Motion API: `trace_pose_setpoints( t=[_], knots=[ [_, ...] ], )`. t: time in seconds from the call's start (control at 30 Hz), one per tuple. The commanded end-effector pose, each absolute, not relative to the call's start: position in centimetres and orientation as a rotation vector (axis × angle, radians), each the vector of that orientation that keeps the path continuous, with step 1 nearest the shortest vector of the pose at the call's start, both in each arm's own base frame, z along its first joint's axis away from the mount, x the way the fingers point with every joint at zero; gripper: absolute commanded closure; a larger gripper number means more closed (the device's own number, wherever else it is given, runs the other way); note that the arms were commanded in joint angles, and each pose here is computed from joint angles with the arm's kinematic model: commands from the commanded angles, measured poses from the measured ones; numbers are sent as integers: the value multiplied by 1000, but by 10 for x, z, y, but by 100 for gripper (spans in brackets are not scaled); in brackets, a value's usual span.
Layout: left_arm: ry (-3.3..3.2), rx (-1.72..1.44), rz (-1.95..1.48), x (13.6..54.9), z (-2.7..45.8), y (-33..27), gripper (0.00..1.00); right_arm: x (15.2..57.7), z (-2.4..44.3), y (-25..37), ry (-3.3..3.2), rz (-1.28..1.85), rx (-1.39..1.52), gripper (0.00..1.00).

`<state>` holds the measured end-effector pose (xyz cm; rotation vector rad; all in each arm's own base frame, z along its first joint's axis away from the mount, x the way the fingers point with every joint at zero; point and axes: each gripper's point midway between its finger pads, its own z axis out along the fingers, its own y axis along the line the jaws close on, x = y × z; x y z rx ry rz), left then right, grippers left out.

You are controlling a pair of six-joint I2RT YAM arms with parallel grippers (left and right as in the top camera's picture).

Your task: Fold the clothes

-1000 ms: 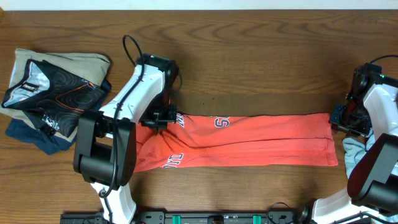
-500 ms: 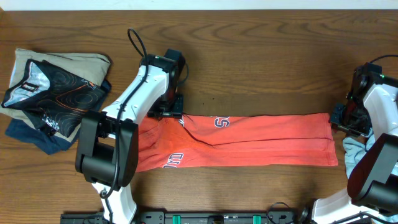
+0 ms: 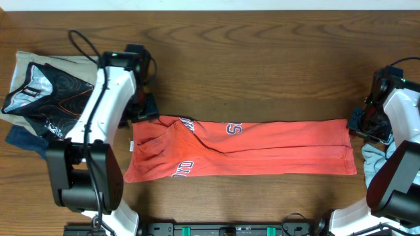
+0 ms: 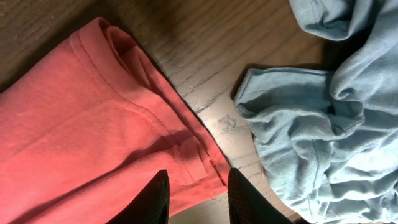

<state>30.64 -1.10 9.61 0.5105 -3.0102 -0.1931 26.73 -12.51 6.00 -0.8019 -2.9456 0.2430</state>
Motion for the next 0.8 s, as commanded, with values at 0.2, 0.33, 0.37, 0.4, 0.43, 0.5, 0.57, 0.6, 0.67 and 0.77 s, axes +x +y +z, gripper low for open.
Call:
trace_pose_setpoints(
  t=[0.2, 0.33, 0.37, 0.4, 0.43, 0.5, 0.57, 0.6, 0.67, 0.77],
  knots=[
    [-3019, 568, -209, 306, 51, 14, 42, 265, 60, -126, -2936, 225, -835, 70],
    [-3042, 569, -153, 309, 39, 17, 50, 265, 60, -126, -2936, 224, -835, 69],
    [-3049, 550, -116, 310, 36, 14, 51, 265, 60, -126, -2936, 224, -835, 69],
    [-3057, 531, -70, 311, 34, 9, 51, 265, 60, -126, -2936, 224, -835, 69],
    [-3063, 514, -28, 312, 32, 4, 51, 265, 60, -126, -2936, 224, -835, 69],
    [-3074, 487, 52, 314, 27, -5, 51, 265, 60, -126, -2936, 224, -835, 69],
    [-3081, 460, 111, 315, 24, -11, 51, 265, 60, -126, -2935, 224, -835, 69],
    [-3084, 450, 126, 315, 22, -13, 51, 265, 60, -126, -2935, 224, -835, 69],
    [-3086, 447, 128, 314, 20, -13, 51, 265, 60, -126, -2935, 224, -835, 69],
    [-3083, 444, 127, 312, 18, -13, 55, 265, 60, -126, -2936, 224, -835, 68]
  ],
)
